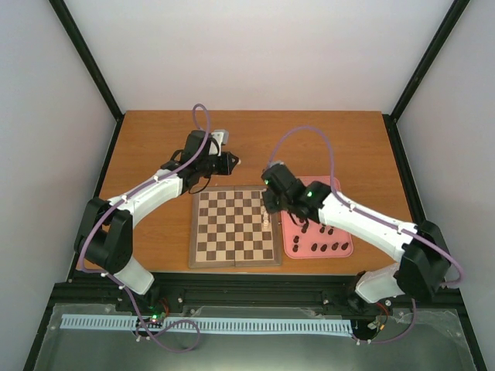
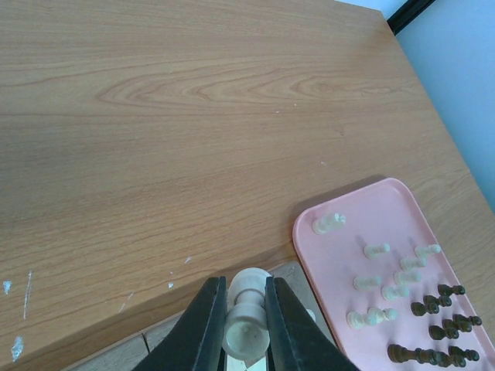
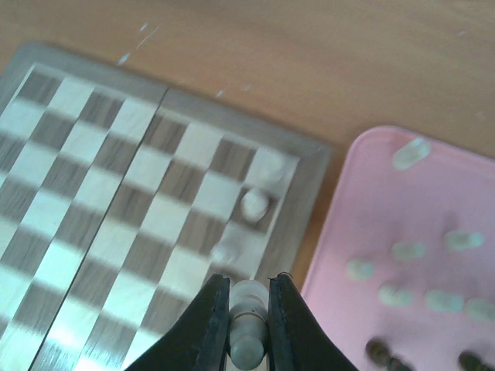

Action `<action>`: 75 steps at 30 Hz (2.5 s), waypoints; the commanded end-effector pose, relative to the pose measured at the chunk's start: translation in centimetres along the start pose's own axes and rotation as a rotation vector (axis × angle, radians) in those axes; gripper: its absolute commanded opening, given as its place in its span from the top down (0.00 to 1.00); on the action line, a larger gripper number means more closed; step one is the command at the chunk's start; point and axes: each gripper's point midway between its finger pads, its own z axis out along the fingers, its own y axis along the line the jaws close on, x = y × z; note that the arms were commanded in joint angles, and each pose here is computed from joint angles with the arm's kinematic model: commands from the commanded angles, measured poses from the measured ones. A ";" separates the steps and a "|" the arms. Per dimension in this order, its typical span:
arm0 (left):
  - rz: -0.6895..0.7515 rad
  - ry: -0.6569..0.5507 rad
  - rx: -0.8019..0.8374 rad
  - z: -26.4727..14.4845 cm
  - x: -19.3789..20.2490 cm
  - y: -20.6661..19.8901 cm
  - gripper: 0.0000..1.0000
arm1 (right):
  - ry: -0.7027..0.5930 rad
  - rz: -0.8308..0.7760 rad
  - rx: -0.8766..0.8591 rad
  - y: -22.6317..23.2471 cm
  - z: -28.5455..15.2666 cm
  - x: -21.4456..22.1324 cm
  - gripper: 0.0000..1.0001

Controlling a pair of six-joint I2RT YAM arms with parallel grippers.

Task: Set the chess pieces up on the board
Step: Pick up the chess piece from the storage box, then place the chess piece on the chessboard.

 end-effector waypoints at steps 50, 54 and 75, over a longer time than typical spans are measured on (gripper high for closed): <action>0.032 -0.017 -0.007 0.4 -1.2 -0.2 0.99 | 0.078 -0.080 -0.028 5.6 2.5 11.5 0.88; 0.032 -0.017 -0.007 0.5 -1.1 -0.2 0.99 | 0.068 -0.084 -0.005 5.2 2.6 11.3 0.88; 0.027 -0.007 -0.011 0.9 -0.9 0.0 0.99 | 0.123 -0.100 -0.007 5.4 3.2 12.2 0.87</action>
